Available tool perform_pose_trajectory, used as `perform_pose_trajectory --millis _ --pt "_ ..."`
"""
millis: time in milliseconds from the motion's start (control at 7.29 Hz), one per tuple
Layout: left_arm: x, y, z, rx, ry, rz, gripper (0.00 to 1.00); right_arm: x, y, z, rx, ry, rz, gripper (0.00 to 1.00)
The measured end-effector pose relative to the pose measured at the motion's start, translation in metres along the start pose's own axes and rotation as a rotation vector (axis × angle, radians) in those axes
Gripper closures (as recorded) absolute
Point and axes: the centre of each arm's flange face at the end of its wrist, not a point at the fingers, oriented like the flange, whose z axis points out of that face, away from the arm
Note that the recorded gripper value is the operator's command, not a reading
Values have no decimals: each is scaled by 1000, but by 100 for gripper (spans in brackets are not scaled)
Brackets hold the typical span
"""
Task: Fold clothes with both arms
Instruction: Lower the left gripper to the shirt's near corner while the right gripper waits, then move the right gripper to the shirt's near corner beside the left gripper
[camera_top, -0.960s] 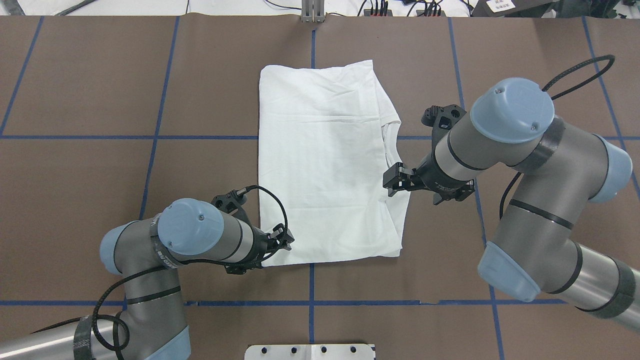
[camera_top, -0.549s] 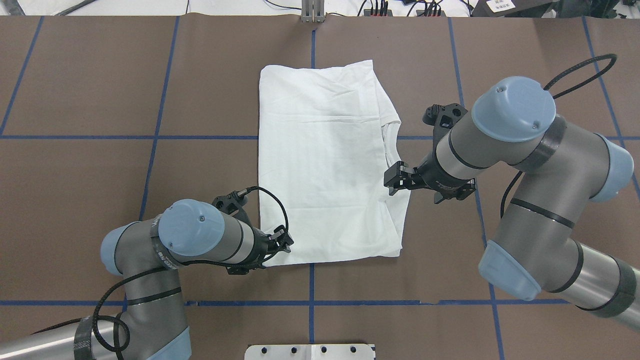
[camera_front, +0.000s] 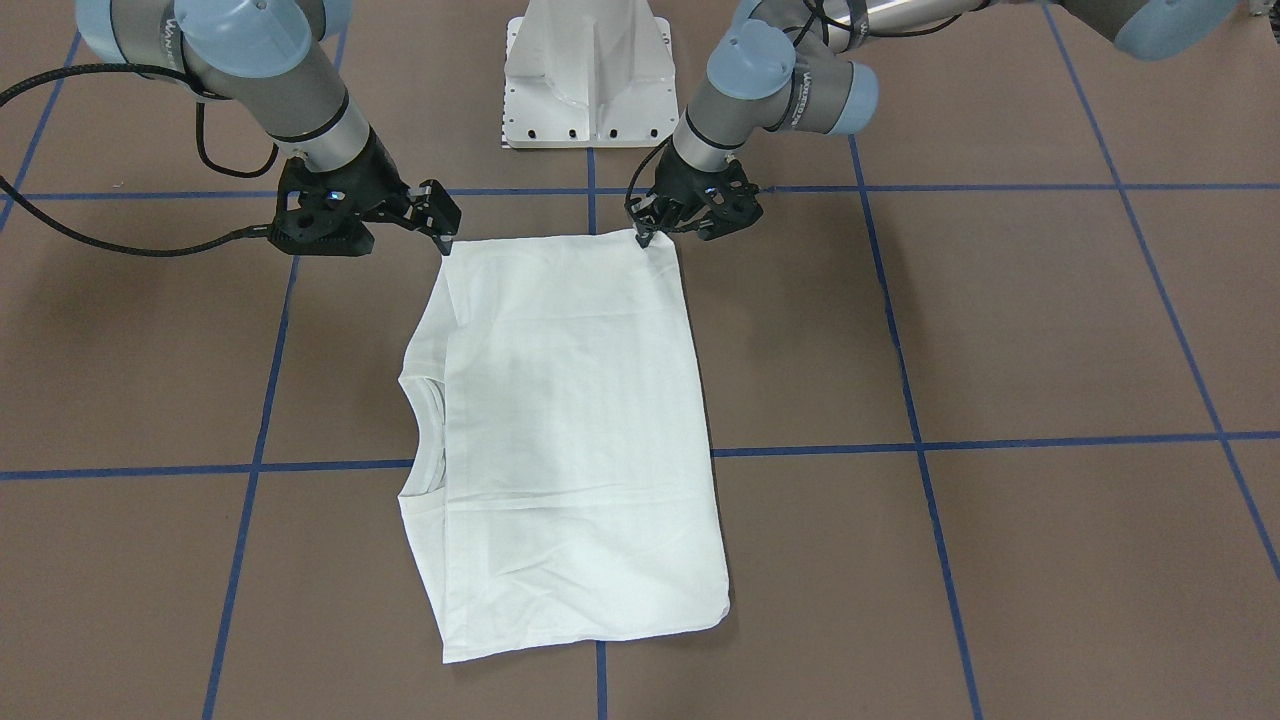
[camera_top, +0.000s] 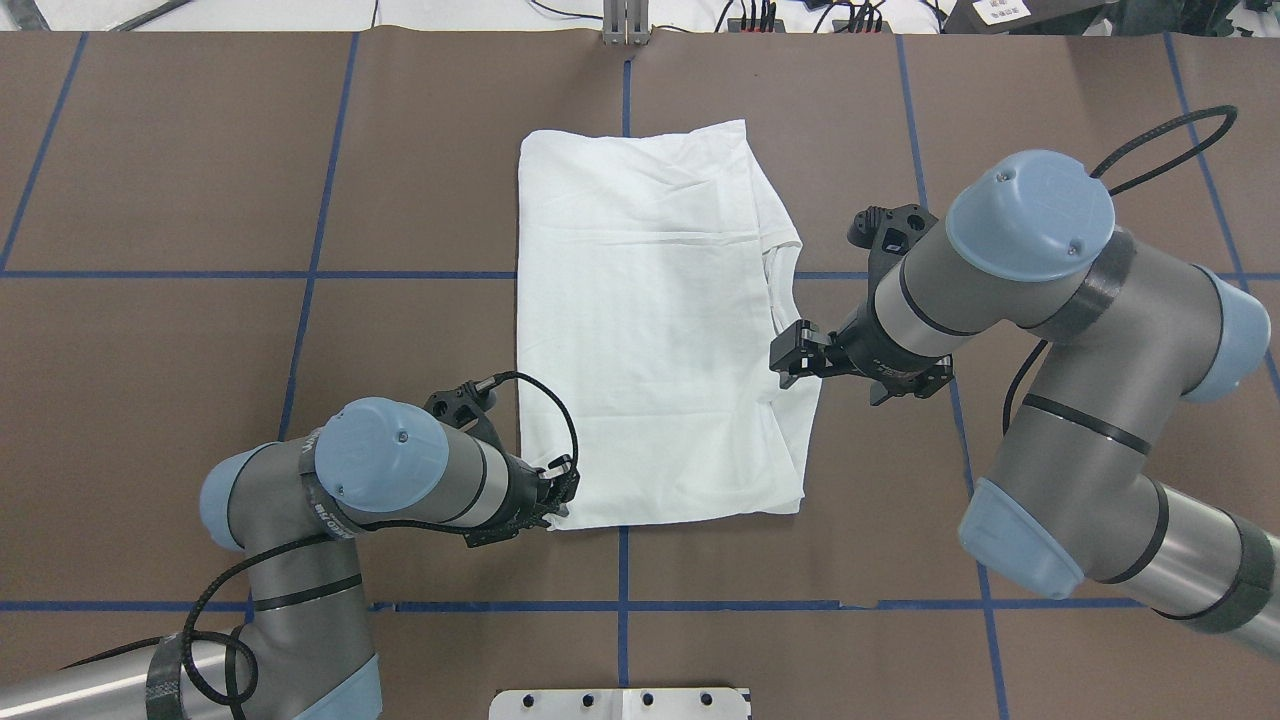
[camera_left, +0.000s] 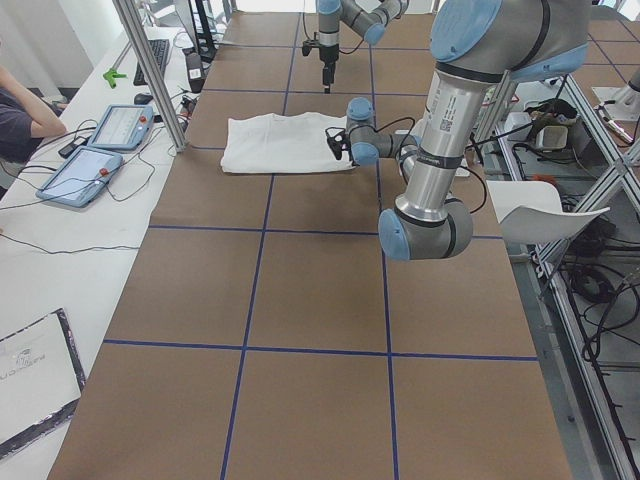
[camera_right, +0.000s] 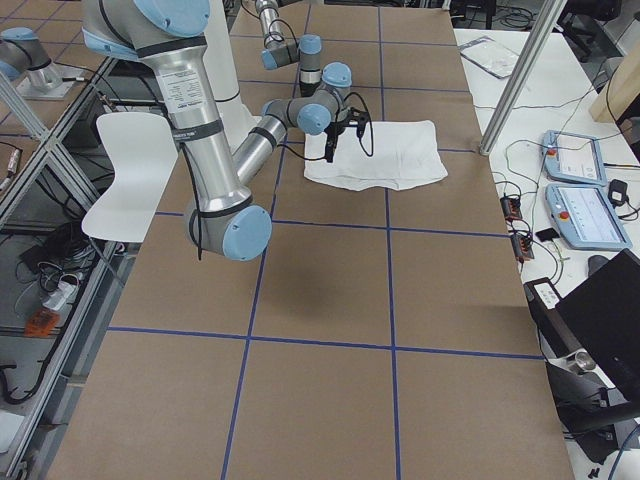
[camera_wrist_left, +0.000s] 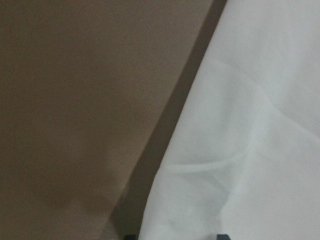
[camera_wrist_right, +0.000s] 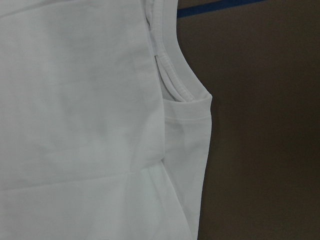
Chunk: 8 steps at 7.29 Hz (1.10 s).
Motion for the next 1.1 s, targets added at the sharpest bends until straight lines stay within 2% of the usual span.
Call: perform_pose_trajectory --millis 137,549,686,1097 --pt "1 0 -2 0 3 1 100 1 -1 1 0 2 1 0" --pt "6 2 -11 -5 19 4 100 1 0 4 1 6 34 0" --pt "8 4 -15 -8 26 6 100 -4 9 11 10 16 99 0" --pt "11 6 -19 -13 35 9 100 -30 80 74 90 85 323 0"
